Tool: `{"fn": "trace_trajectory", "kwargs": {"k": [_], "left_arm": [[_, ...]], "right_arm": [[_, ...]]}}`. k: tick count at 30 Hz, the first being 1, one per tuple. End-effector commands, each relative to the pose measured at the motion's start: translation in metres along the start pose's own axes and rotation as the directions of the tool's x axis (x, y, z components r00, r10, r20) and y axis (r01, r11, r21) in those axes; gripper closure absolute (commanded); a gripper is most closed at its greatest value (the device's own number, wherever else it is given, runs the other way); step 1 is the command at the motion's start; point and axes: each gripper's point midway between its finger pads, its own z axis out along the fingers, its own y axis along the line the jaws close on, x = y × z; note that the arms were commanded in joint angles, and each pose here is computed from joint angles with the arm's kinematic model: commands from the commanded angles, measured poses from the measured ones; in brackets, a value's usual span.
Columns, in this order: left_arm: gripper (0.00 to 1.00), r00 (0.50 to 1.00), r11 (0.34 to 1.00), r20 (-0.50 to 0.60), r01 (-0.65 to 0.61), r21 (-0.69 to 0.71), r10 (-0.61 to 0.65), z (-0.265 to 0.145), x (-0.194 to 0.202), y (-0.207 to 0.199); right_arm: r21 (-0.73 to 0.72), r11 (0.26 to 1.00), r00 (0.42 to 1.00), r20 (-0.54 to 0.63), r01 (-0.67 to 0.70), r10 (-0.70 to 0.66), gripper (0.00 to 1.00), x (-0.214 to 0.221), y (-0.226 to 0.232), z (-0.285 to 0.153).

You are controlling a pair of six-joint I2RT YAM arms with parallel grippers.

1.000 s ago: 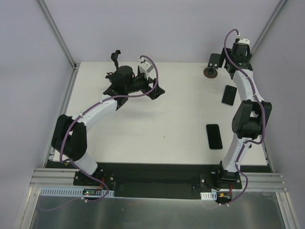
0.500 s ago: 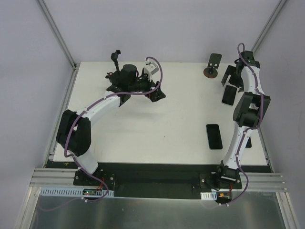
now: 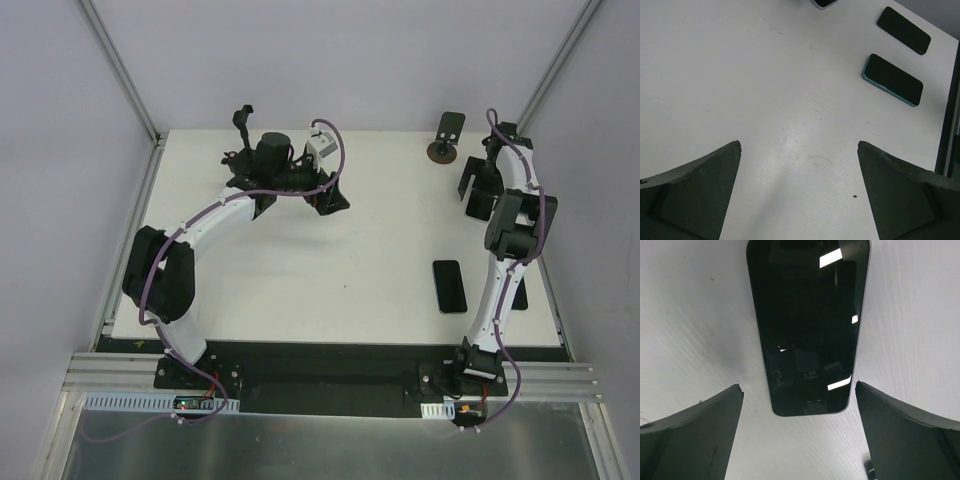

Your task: Place the phone on the phone stand

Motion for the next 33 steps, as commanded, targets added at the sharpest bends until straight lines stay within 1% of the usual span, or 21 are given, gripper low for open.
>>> {"fn": "trace_trajectory", "kwargs": {"k": [1,8,15,16,20,24,27,28,30,31,33], "left_arm": [[0.01,0.999,0.998,0.020,-0.043,0.040,0.043,0.000,-0.013,-0.002],[0.01,0.999,0.998,0.021,-0.046,0.047,0.045,0.000,-0.014,-0.003],[0.01,0.999,0.997,0.019,-0.049,0.059,0.048,0.000,-0.012,-0.006],[0.01,0.999,0.997,0.019,-0.051,0.061,0.050,0.000,-0.012,-0.006],[0.01,0.998,0.997,0.019,-0.054,0.061,0.053,0.000,-0.012,-0.006],[0.01,0.999,0.997,0.017,-0.052,0.066,0.051,0.001,-0.011,-0.006],[0.01,0.998,0.996,0.018,-0.054,0.064,0.053,0.000,-0.011,-0.006],[0.01,0.998,0.996,0.018,-0.054,0.066,0.053,0.000,-0.011,-0.006],[0.01,0.998,0.996,0.018,-0.055,0.072,0.054,0.001,-0.011,-0.007],[0.01,0.998,0.996,0.018,-0.054,0.073,0.052,0.001,-0.011,-0.007],[0.01,0.998,0.996,0.018,-0.054,0.076,0.052,0.001,-0.011,-0.008]], "right_arm": [[0.014,1.000,0.999,-0.030,0.027,-0.027,0.04,0.002,-0.010,0.003],[0.031,0.999,0.998,-0.048,0.037,-0.035,0.03,0.006,-0.018,0.013],[-0.024,0.999,0.998,-0.042,0.035,-0.036,0.01,-0.001,-0.011,0.020],[-0.028,0.999,0.999,-0.039,0.036,-0.037,0.04,-0.002,-0.011,0.022],[-0.085,0.996,0.999,-0.030,0.022,-0.024,0.08,-0.008,-0.004,0.026],[-0.088,0.996,1.000,-0.021,-0.006,0.004,0.10,-0.014,-0.004,0.029],[-0.092,0.996,1.000,-0.021,-0.006,0.004,0.19,-0.014,-0.002,0.031],[-0.090,0.996,1.000,-0.020,-0.006,0.005,0.26,-0.015,-0.003,0.030],[-0.090,0.996,1.000,-0.023,-0.005,0.003,0.32,-0.013,-0.003,0.029],[-0.091,0.996,1.000,-0.016,-0.003,0.002,0.40,-0.014,-0.003,0.029],[-0.114,0.993,1.000,-0.013,-0.002,0.001,0.49,-0.013,0.001,0.026]]}}
